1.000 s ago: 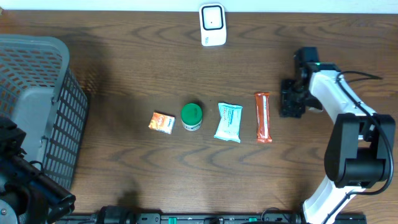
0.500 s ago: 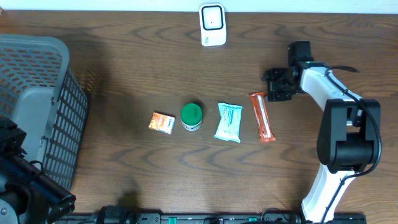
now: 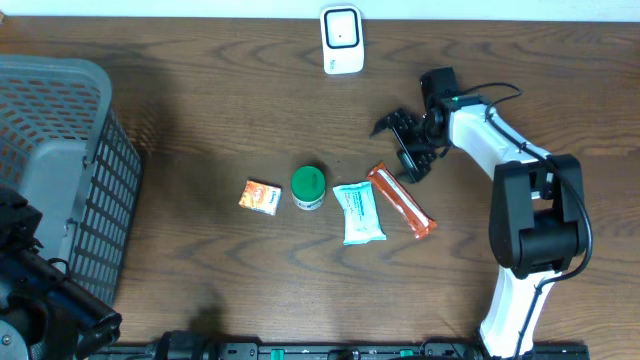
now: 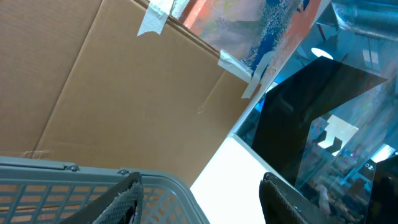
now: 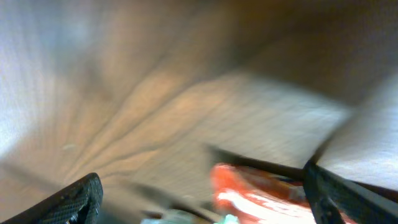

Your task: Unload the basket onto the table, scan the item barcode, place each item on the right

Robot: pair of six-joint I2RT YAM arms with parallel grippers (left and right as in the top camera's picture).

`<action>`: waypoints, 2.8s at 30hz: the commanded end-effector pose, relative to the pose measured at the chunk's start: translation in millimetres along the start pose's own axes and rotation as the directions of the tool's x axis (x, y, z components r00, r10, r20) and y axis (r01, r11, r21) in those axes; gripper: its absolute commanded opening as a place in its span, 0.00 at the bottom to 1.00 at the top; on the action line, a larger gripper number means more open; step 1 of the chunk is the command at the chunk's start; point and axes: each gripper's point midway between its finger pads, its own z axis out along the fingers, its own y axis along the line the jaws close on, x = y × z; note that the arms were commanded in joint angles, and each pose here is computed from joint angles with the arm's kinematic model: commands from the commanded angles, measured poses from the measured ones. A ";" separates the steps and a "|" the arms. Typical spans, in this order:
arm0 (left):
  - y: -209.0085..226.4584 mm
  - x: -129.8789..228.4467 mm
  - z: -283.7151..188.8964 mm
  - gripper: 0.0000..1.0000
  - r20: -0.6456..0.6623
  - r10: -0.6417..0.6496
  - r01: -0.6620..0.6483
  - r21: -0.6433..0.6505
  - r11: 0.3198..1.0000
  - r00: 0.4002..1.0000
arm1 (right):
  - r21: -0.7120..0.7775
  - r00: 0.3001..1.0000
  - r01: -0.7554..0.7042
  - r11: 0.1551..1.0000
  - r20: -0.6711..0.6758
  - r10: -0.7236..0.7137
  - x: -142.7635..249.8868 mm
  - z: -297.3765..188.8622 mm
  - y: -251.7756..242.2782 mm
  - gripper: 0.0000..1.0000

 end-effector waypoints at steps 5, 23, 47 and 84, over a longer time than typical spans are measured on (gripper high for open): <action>0.4 0.7 -0.2 0.61 0.000 -0.006 0.006 0.000 1.000 1.000 | 0.070 0.962 -0.211 0.975 0.193 0.195 -17.7 -98.4 -9.7 0.99; 0.5 0.6 -0.3 0.61 0.000 -0.006 0.006 0.000 1.000 1.000 | 0.141 0.580 -0.803 0.580 0.414 0.702 42.7 -67.7 -109.1 0.99; 0.5 0.7 -0.3 0.61 0.000 -0.005 0.005 0.000 1.000 1.000 | 0.208 0.713 -0.667 0.715 0.457 0.532 33.9 7.4 -184.3 0.83; 0.6 0.7 -0.3 0.61 0.000 -0.005 0.005 -0.001 1.000 1.000 | -0.026 0.679 0.351 0.936 0.695 -0.236 21.2 -185.8 -10.2 0.01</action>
